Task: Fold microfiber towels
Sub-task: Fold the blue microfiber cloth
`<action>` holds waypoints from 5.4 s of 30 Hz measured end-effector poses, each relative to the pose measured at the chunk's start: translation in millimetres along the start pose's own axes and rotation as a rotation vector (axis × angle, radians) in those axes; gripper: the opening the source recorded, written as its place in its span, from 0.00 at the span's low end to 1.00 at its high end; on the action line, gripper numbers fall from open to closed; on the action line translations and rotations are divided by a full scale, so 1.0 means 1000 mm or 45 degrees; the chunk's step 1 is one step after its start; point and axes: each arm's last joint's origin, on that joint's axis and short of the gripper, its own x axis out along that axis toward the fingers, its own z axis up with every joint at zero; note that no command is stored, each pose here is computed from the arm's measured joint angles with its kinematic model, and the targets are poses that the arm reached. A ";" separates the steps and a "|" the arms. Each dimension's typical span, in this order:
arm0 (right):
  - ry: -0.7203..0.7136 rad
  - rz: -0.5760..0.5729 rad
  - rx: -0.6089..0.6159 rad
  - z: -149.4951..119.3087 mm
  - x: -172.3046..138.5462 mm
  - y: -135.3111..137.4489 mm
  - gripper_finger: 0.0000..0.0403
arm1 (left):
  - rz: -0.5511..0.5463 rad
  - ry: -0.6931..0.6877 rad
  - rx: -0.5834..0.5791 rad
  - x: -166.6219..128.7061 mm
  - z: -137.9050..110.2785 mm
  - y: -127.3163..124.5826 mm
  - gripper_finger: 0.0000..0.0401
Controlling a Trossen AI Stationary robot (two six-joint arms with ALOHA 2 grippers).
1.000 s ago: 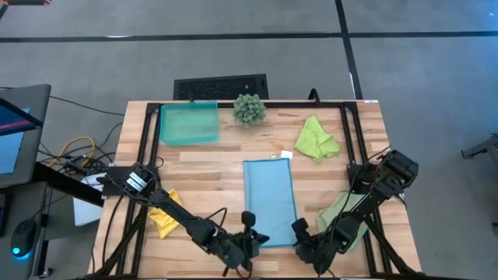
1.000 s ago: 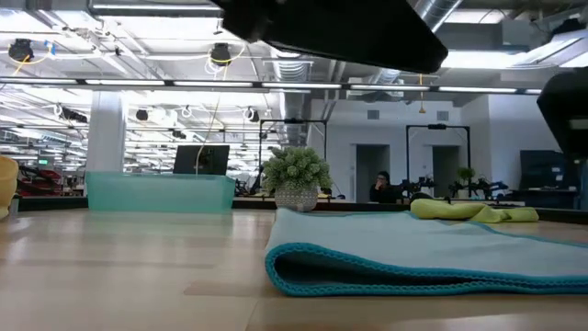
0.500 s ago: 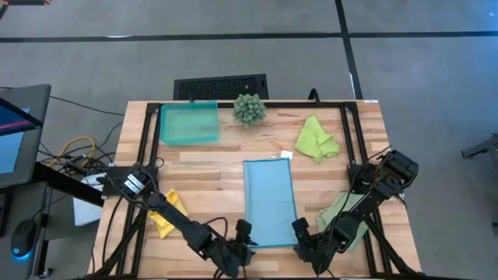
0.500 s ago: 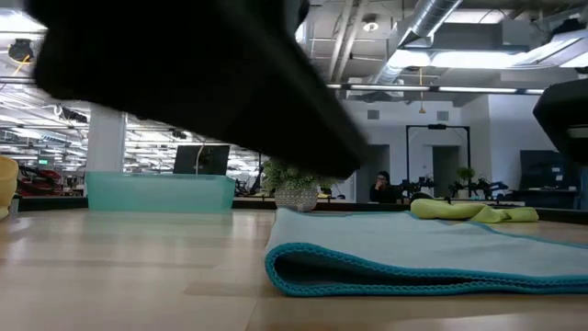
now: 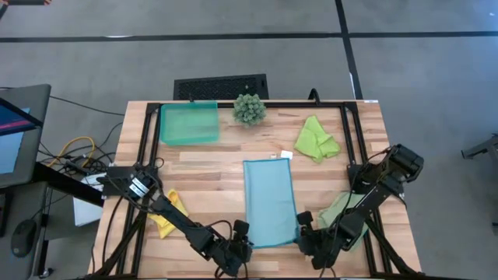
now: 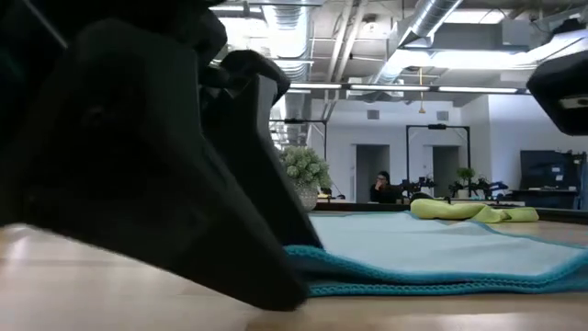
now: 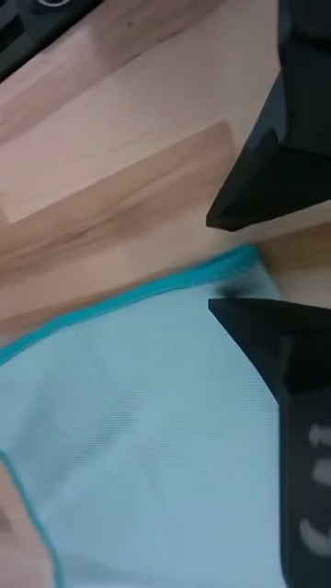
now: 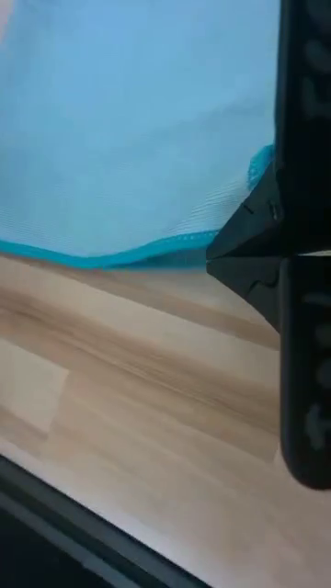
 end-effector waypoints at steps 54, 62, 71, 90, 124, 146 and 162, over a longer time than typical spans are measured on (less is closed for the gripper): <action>-0.059 0.241 -0.127 0.021 -0.023 0.053 0.04 | -0.037 -0.209 0.138 -0.044 0.072 -0.043 0.07; 0.112 -0.151 0.254 0.019 -0.006 0.005 0.02 | 0.074 -0.132 0.126 -0.036 0.069 -0.028 0.17; 0.267 -0.398 0.466 -0.001 0.003 -0.026 0.01 | 0.102 -0.057 0.090 -0.014 0.058 -0.022 0.36; 0.285 -0.480 0.477 -0.010 -0.006 -0.020 0.03 | 0.602 0.074 -0.493 -0.009 0.035 0.029 0.40; 0.281 -0.465 0.449 -0.011 -0.007 -0.016 0.03 | 0.426 0.149 -0.784 0.019 0.022 0.061 0.19; 0.306 -0.497 0.361 0.001 -0.026 -0.005 0.02 | 0.374 0.137 -0.615 -0.010 0.062 0.047 0.01; 0.483 -0.839 0.295 -0.003 -0.018 -0.062 0.03 | 0.678 0.372 -0.465 0.002 0.050 0.119 0.00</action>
